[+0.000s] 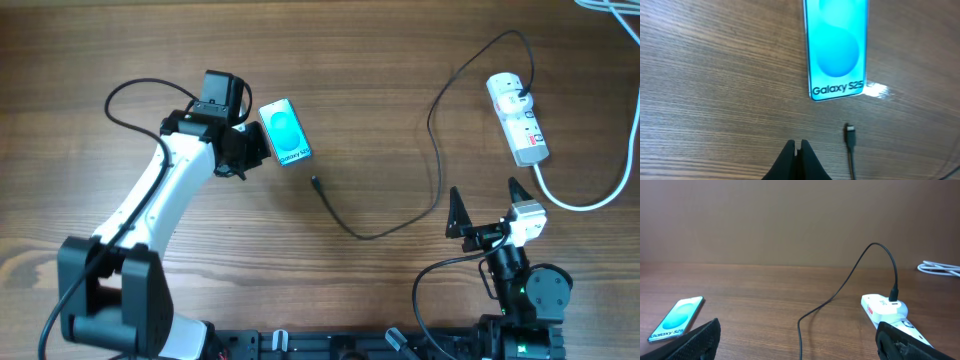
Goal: Plug charger to phone and switch on socket
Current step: 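Move the left gripper over the Galaxy S25 phone and lower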
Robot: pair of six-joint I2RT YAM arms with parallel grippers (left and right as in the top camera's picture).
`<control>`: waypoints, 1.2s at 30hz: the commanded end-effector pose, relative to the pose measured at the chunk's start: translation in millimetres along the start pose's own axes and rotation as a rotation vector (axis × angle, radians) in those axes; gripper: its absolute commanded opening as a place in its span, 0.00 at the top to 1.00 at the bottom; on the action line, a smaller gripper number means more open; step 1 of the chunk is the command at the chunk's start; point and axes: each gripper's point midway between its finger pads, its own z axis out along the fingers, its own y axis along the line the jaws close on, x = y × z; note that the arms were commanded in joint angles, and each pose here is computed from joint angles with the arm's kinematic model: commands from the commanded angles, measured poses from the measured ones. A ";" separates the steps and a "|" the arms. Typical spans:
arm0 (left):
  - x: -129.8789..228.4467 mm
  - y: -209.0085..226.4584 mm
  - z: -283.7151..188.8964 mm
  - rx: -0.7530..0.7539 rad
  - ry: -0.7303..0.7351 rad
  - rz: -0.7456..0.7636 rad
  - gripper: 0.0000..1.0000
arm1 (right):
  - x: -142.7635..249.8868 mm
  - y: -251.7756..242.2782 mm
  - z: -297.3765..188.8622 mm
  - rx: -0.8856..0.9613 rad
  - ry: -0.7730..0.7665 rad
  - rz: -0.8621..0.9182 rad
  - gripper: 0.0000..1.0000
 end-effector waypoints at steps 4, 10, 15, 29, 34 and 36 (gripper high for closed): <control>8.2 6.6 34.6 -0.040 0.082 -0.053 0.96 | -2.1 -3.3 -0.6 0.018 -0.010 -0.013 0.00; 6.0 10.0 46.9 -0.058 0.084 -0.081 0.94 | -2.1 -3.3 -0.6 0.018 -0.010 -0.014 0.00; 2.5 17.2 62.3 -0.095 0.075 -0.131 0.92 | -2.1 -3.2 -0.6 0.017 -0.010 -0.013 0.00; -20.1 11.5 70.1 -0.110 -0.041 -0.097 0.22 | -2.1 -3.3 -0.6 0.018 -0.010 -0.014 0.00; -15.5 -10.7 85.2 -0.082 -0.053 -0.039 0.05 | -2.1 -3.3 -0.6 0.018 -0.010 -0.014 0.00; -17.8 -20.9 89.6 -0.059 -0.074 -0.020 0.02 | -2.1 -3.3 -0.6 0.018 -0.010 -0.013 0.00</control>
